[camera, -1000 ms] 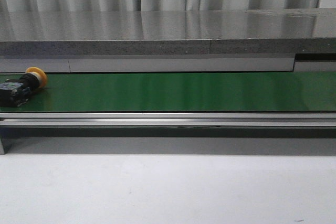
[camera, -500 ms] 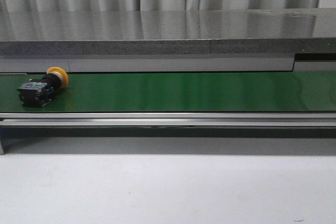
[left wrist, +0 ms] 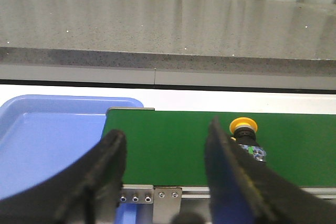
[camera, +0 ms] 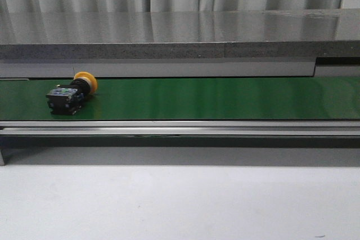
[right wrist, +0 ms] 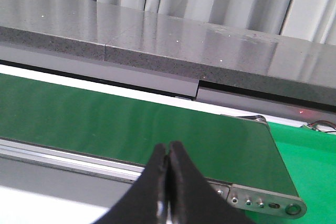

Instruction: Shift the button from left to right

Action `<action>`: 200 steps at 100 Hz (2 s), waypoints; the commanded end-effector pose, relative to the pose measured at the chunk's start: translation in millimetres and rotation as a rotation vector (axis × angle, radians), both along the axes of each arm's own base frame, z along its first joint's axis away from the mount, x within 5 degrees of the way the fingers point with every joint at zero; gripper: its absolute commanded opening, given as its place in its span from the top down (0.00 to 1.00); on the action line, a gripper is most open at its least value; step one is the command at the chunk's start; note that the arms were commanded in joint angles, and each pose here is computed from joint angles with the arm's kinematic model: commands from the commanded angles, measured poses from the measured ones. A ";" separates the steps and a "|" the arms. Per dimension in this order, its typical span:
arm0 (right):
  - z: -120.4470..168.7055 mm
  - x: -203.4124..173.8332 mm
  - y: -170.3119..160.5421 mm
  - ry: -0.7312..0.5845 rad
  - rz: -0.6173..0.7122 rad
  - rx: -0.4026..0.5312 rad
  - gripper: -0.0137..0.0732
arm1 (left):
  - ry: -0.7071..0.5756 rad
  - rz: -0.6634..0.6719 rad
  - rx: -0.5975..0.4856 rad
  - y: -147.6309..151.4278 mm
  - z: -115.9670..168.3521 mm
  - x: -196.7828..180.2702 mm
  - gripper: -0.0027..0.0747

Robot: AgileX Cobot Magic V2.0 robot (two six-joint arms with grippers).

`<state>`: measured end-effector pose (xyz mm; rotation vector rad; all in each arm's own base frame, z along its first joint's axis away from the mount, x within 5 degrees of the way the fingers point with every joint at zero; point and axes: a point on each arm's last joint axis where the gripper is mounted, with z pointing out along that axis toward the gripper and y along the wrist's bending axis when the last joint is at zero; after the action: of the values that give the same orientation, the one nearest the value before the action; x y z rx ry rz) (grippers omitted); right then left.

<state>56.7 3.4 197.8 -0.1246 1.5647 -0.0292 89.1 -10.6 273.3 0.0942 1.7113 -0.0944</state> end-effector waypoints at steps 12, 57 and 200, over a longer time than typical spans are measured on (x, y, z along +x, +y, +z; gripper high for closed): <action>7.0 -1.3 0.0 -0.086 0.000 -0.001 0.92 | -0.110 0.000 -0.027 -0.2 17.1 0.7 0.96; 20.6 -3.5 0.2 -0.228 0.004 0.008 0.92 | -0.110 0.000 -0.027 -0.2 17.1 0.7 0.96; 105.6 138.7 12.4 0.626 0.007 0.078 0.89 | -0.110 0.000 -0.027 -0.2 17.1 0.7 0.96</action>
<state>190.9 15.8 287.3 -0.0921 2.2725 0.0824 89.2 -10.6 273.4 0.0928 1.7099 -0.0954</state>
